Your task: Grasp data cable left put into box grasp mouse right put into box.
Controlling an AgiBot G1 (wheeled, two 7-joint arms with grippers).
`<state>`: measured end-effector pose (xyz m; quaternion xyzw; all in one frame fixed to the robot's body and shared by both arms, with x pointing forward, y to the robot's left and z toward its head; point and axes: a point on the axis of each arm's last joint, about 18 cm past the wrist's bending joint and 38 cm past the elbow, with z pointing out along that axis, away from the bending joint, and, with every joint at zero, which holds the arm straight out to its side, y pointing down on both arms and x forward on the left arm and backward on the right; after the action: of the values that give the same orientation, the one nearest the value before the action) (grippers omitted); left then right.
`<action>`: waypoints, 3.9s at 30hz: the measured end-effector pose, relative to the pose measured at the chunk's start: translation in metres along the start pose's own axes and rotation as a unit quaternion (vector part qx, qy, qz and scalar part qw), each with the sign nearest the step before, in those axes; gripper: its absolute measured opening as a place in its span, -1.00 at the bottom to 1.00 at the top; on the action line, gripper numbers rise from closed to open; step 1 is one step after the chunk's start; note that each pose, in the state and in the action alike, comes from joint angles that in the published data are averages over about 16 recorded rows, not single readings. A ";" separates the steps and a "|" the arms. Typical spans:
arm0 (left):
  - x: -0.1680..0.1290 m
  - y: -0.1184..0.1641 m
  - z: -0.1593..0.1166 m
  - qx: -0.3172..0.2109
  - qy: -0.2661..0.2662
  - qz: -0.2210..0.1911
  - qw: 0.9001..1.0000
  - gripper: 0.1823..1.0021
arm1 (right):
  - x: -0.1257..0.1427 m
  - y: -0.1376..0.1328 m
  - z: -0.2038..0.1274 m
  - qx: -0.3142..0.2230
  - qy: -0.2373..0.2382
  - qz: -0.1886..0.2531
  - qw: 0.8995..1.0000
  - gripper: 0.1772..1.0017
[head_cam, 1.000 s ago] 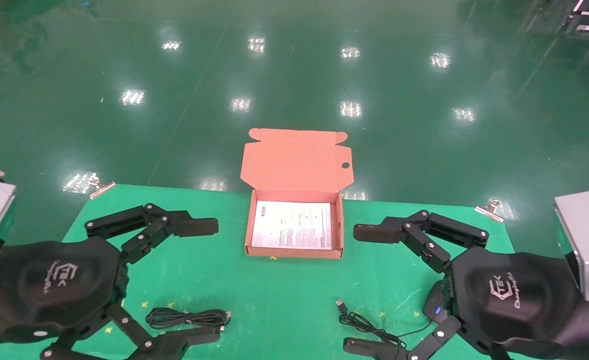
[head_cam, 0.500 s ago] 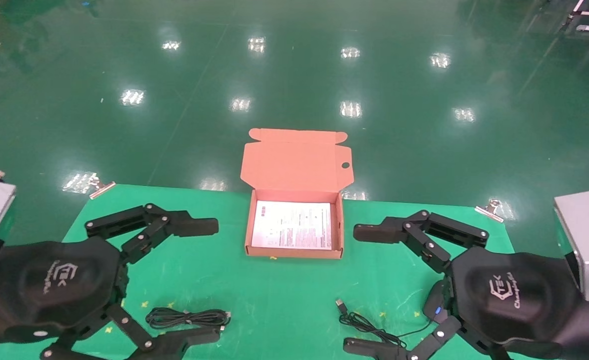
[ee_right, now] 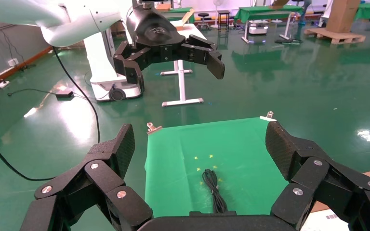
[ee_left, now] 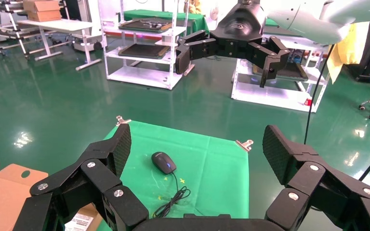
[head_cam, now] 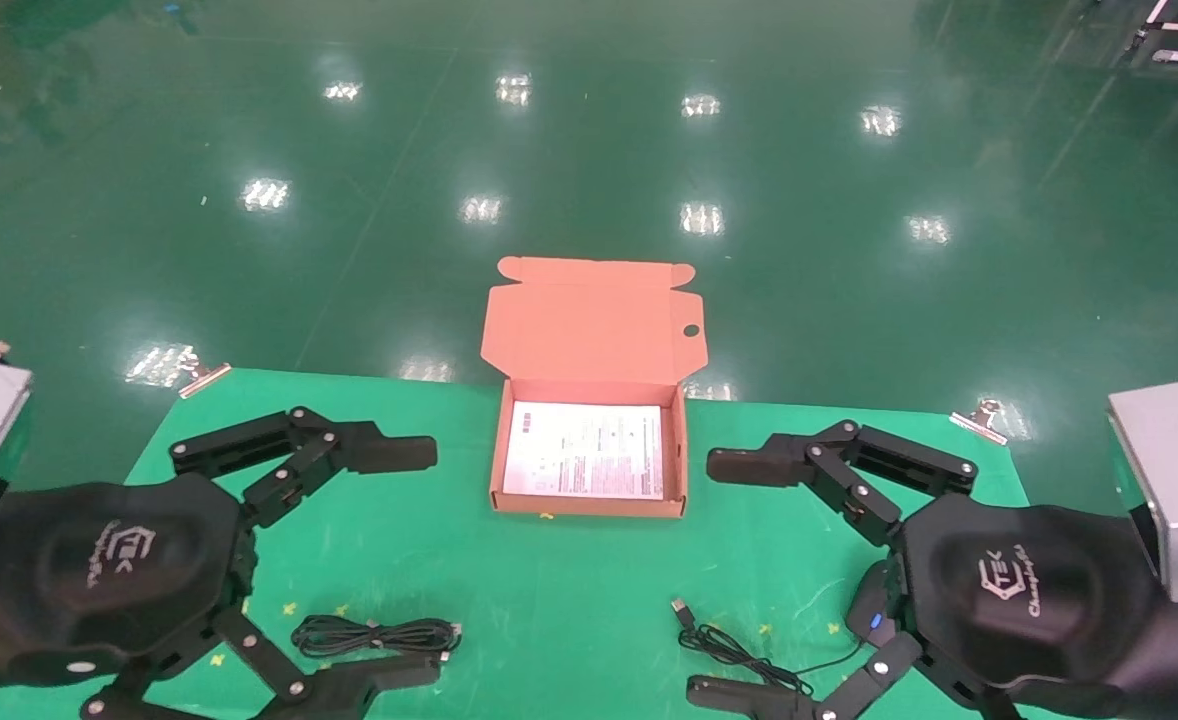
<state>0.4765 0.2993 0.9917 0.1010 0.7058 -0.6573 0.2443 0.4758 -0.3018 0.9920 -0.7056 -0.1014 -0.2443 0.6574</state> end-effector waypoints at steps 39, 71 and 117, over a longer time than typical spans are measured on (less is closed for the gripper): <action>-0.049 0.128 0.054 -0.481 0.070 0.091 0.869 1.00 | 0.060 0.091 0.030 -0.543 -0.143 -0.220 0.798 1.00; -0.101 0.226 0.073 -0.544 -0.063 0.015 0.837 1.00 | 0.076 0.214 0.066 -0.596 -0.008 -0.154 0.788 1.00; -0.106 0.246 0.066 -0.550 -0.059 -0.001 0.833 0.33 | 0.085 0.240 0.086 -0.573 -0.001 -0.109 0.812 0.23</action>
<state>0.6957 0.2825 0.8253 -0.0900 0.9352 -0.1655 0.2997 0.6782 -0.2602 0.8204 -0.9391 -0.0195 -0.3275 0.1025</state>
